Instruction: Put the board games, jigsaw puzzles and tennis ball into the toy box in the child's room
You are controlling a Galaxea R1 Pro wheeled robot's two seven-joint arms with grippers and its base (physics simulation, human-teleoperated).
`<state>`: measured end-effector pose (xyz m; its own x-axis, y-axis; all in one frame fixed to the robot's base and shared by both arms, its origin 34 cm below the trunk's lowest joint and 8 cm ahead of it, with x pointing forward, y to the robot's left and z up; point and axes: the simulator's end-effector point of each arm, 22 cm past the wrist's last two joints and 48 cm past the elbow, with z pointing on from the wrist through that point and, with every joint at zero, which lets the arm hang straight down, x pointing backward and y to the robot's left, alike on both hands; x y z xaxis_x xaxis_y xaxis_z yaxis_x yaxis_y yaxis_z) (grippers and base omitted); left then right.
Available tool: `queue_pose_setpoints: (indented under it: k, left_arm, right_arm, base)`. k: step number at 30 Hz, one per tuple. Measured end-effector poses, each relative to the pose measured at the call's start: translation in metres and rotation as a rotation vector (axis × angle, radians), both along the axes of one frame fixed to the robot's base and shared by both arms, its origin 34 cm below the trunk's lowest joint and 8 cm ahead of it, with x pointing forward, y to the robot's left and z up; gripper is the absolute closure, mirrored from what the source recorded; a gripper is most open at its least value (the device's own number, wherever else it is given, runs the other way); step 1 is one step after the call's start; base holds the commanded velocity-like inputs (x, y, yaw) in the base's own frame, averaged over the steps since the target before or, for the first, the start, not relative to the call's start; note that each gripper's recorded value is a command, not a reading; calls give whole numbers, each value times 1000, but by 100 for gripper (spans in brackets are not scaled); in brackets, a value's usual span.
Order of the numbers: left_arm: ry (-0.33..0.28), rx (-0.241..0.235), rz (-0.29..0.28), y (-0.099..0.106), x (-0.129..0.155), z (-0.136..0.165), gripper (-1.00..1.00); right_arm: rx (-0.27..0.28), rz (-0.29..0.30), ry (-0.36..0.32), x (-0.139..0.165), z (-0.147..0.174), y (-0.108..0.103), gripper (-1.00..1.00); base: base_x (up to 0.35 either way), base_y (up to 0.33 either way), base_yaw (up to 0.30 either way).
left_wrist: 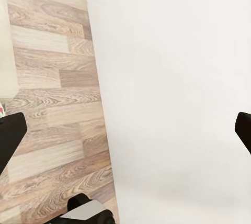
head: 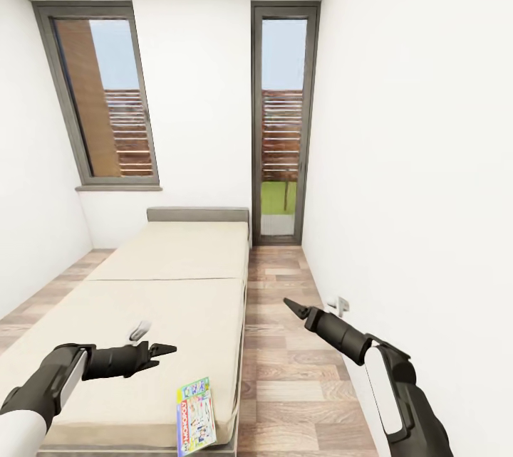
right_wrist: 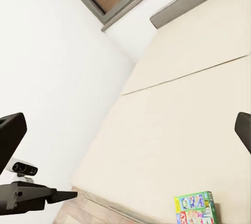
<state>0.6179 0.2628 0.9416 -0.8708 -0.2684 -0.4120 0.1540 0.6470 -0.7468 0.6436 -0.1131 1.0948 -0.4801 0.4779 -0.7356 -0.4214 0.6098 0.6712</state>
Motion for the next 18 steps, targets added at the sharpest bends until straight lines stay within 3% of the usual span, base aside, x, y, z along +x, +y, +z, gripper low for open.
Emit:
queue_pose_setpoints:
  k: [18]
  left_arm:
    - [0,0,-2,-2,6,-17,-100]
  right_arm:
    - [-10,-17,-8,7,-19,-3,-100]
  base:
    - [0,0,0]
